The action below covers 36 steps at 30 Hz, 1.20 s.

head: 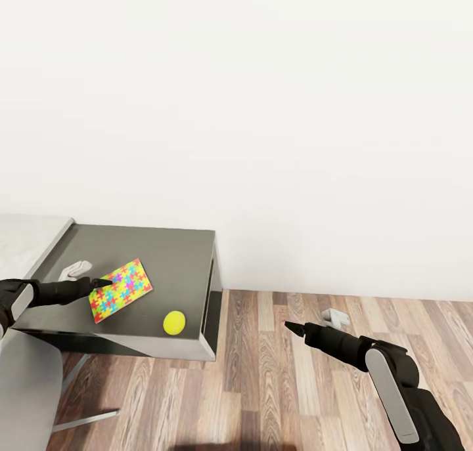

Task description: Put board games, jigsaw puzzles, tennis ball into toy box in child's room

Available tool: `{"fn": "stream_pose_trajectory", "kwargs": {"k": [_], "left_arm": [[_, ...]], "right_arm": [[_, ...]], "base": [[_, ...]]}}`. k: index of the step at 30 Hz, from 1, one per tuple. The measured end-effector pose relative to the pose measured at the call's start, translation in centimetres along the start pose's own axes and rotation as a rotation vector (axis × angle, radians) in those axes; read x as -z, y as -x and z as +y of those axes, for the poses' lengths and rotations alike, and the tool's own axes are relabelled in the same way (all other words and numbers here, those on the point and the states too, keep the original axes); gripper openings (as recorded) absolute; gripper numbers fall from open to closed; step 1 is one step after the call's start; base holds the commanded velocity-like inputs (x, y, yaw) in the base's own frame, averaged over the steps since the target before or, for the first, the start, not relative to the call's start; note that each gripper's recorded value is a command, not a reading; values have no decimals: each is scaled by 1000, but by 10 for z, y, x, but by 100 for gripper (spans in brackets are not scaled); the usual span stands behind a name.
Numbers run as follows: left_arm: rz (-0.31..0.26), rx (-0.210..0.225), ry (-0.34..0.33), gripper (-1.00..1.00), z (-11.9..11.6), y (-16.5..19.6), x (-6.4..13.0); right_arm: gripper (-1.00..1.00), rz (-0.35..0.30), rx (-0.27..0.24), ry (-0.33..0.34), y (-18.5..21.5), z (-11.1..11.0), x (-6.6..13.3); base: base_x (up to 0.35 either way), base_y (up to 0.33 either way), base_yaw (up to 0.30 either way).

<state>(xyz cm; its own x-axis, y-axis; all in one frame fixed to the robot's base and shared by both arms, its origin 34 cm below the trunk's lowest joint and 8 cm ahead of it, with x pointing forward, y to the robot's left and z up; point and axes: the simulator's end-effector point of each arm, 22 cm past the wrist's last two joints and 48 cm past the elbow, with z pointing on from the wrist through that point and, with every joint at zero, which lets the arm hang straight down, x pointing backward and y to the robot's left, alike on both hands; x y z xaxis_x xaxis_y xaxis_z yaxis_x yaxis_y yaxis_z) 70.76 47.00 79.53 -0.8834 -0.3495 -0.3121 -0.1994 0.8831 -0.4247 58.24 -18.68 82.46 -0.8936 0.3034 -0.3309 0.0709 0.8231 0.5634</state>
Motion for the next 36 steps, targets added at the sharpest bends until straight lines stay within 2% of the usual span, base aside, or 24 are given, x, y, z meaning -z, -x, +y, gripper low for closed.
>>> {"fn": "stream_pose_trajectory", "kwargs": {"k": [26,30,36], "left_arm": [[1,1,4,100,1,0,0],[2,1,31,100,7,0,0],[2,4,113,100,25,0,1]], "right_arm": [[100,2,-1,0,-1,0,0],[100,1,-1,0,-1,0,0],[100,1,-1,0,0,0,0]], "base": [[1,-1,0],[0,0,0],[0,0,0]]}}
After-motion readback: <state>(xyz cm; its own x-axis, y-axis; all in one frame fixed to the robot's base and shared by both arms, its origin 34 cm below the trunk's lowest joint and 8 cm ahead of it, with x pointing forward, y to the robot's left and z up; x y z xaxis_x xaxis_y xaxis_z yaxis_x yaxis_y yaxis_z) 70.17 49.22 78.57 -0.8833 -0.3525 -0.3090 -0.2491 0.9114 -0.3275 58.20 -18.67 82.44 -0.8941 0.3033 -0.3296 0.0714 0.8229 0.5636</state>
